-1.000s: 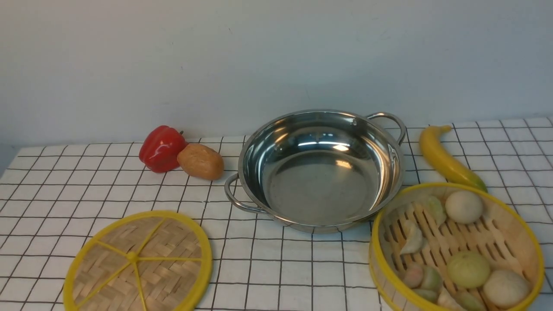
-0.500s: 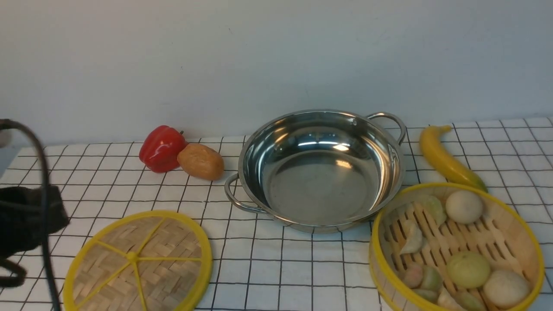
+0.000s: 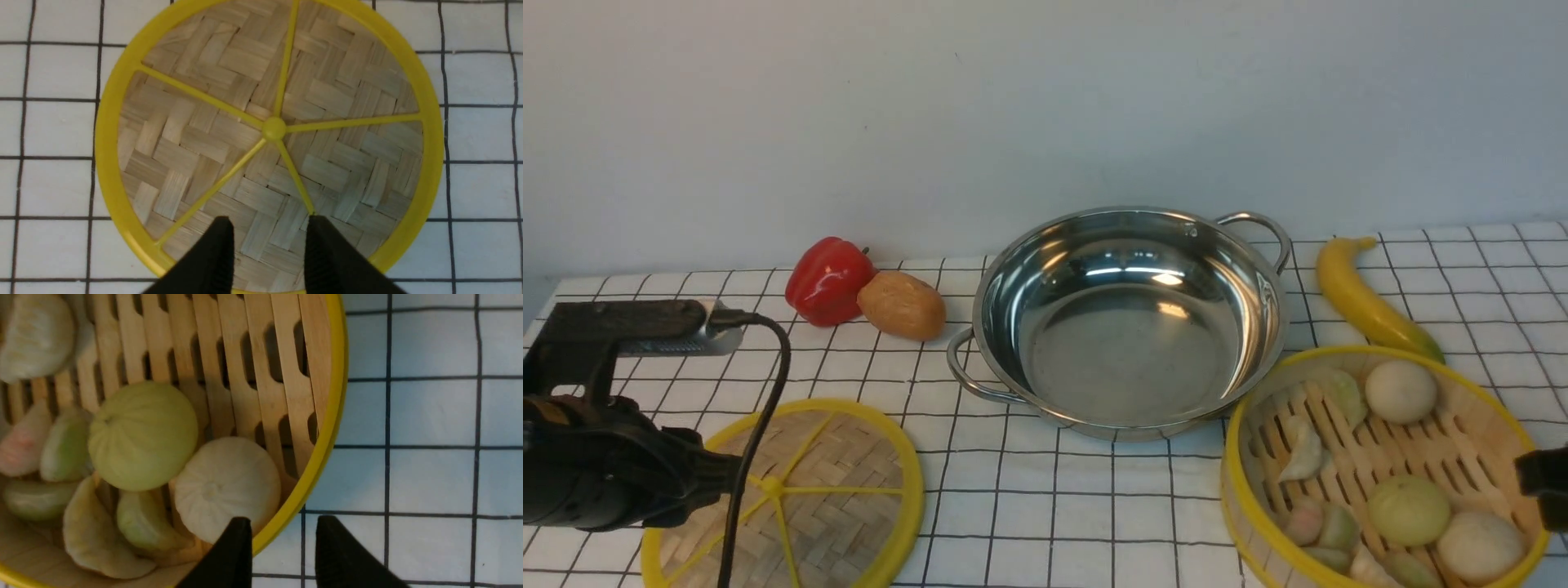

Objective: Place the steamer in the pot on the white tablecloth, and put the lid on the steamer.
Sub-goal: 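Reach for and grasp the rim of the bamboo steamer holding the buns with the right gripper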

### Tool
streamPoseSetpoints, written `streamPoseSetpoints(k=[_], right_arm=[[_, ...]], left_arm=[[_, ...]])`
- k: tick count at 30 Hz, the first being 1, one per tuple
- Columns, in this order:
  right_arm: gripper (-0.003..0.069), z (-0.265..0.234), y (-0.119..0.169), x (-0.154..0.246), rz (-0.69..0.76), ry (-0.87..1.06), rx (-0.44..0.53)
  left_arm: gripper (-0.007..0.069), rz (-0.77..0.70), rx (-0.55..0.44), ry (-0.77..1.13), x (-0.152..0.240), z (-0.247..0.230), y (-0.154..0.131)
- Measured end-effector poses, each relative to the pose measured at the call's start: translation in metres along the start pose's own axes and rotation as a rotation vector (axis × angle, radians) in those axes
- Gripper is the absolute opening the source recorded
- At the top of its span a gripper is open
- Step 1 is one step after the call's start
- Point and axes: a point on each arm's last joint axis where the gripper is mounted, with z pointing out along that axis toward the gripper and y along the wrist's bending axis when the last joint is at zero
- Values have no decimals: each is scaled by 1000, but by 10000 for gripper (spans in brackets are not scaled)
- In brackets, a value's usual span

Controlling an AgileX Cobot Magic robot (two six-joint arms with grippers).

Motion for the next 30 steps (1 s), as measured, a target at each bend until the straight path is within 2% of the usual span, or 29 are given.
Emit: streamPoseSetpoints(k=[8, 23, 30], right_arm=[[240, 33, -1, -10, -5, 50, 26], [240, 33, -5, -26, 60, -118, 76], [240, 34, -5, -29, 71, -151, 70]], left_arm=[[243, 2, 0, 4, 0, 1, 0], [243, 3, 0, 5, 0, 1, 0], [243, 3, 0, 5, 0, 1, 0]])
